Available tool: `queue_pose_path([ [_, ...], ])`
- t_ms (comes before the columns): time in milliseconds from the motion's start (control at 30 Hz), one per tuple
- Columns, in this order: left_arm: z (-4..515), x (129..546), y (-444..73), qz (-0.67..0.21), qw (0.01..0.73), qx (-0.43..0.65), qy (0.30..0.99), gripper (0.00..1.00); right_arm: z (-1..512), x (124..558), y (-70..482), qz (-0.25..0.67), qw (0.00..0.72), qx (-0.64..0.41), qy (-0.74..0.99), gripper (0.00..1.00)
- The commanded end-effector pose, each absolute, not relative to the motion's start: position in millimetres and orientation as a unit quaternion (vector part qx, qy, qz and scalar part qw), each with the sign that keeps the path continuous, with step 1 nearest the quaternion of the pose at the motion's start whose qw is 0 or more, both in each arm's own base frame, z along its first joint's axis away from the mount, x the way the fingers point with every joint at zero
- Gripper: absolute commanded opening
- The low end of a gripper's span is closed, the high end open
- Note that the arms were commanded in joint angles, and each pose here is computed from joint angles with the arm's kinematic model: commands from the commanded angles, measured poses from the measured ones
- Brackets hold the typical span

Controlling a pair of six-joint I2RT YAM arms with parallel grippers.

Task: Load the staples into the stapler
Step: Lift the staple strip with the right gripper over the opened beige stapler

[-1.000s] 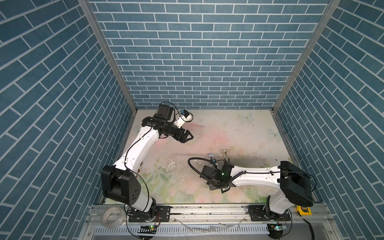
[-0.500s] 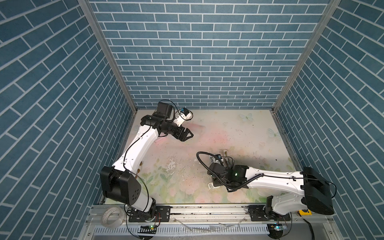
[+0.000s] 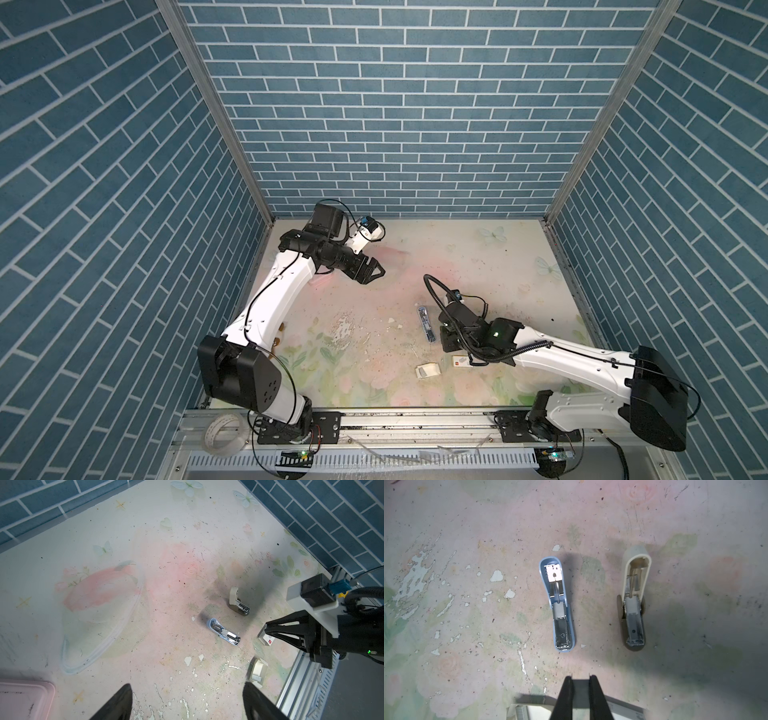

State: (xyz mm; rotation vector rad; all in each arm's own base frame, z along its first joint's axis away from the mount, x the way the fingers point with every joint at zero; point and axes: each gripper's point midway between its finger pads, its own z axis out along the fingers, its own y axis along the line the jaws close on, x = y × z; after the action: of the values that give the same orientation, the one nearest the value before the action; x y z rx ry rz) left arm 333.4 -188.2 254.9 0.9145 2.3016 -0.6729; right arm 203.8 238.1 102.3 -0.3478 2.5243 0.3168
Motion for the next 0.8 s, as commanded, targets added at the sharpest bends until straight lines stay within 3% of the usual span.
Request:
queue_pose_path([
  [0, 258.5, 329.6, -186.6, -0.253, 0.289, 0.347, 0.856, 0.85, 110.5, 212.6, 228.0, 0.112, 0.314, -0.15, 0.931, 0.12],
  [233, 259.0, 328.9, -192.0, -0.271, 0.287, 0.347, 0.851, 0.85, 115.3, 222.0, 209.7, 0.118, 0.341, -0.142, 0.922, 0.13],
  [767, 258.6, 333.2, -196.9, -0.282, 0.289, 0.353, 0.844, 0.85, 78.7, 251.0, 209.7, 0.129, 0.312, -0.147, 0.93, 0.13],
])
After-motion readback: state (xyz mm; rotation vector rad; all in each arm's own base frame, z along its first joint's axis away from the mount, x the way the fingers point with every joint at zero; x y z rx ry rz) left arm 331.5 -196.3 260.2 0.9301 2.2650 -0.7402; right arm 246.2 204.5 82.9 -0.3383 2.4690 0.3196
